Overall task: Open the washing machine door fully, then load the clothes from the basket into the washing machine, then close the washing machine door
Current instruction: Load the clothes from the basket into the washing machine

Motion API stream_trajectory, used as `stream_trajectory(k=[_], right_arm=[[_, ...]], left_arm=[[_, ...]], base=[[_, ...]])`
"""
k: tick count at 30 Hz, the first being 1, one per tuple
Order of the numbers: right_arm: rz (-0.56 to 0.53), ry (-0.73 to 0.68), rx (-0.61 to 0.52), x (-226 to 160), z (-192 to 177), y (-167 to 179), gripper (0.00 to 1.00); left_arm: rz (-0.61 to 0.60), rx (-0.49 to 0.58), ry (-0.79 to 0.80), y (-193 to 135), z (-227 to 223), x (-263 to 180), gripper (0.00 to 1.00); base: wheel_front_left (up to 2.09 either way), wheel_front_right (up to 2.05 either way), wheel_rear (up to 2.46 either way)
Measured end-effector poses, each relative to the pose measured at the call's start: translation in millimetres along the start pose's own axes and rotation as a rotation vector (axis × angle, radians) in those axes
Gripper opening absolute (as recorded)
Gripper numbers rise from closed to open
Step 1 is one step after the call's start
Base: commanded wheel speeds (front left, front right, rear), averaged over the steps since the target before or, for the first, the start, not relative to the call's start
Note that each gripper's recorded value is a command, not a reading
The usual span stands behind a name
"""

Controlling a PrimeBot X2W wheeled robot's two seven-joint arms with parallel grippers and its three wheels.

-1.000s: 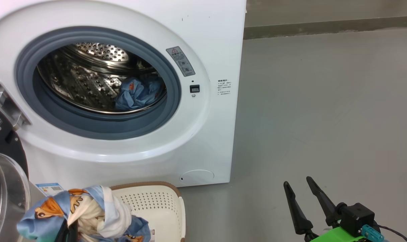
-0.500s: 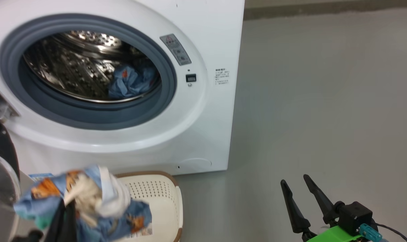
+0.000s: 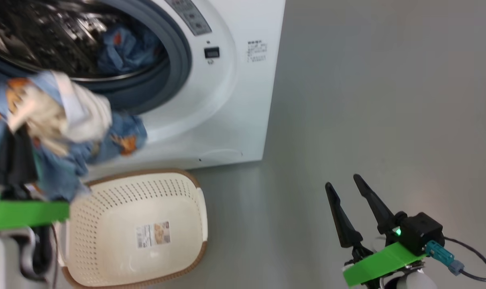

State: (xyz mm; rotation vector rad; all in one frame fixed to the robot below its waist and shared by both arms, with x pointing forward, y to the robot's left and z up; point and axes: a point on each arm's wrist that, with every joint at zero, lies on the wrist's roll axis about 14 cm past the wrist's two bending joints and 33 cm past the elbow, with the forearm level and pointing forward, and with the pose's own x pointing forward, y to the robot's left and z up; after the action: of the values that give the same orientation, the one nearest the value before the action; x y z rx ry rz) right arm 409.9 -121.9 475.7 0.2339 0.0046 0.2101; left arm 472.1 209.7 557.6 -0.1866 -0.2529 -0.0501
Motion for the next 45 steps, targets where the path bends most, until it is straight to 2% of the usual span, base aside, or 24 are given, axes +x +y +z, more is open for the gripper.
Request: stream_trajectory(k=[10, 16, 28, 35, 45], right_arm=[[-0.019, 0.043, 0.011, 24, -24, -15, 1.00], [-0.026, 0.075, 0.021, 32, -40, -21, 1.00], [-0.063, 0.170, 0.034, 40, -84, -40, 1.00], [-0.078, 0.221, 0.045, 35, -103, -46, 1.00], [-0.075, 0.263, 0.071, 34, -121, -44, 1.00]], left_arm=[[-0.011, -0.014, -0.050, 4, -15, 74, 0.00], [-0.001, -0.050, -0.035, 4, -41, 101, 0.00], [-0.094, -0.057, 0.187, -14, -153, 137, 0.00], [-0.125, -0.032, 0.260, -14, -186, 163, 0.00], [-0.149, -0.022, 0.285, -17, -195, 205, 0.00]], base=[[0.00, 0.00, 0.00], [0.00, 0.00, 0.00], [0.00, 0.00, 0.00], [0.00, 0.00, 0.00], [0.00, 0.00, 0.00]])
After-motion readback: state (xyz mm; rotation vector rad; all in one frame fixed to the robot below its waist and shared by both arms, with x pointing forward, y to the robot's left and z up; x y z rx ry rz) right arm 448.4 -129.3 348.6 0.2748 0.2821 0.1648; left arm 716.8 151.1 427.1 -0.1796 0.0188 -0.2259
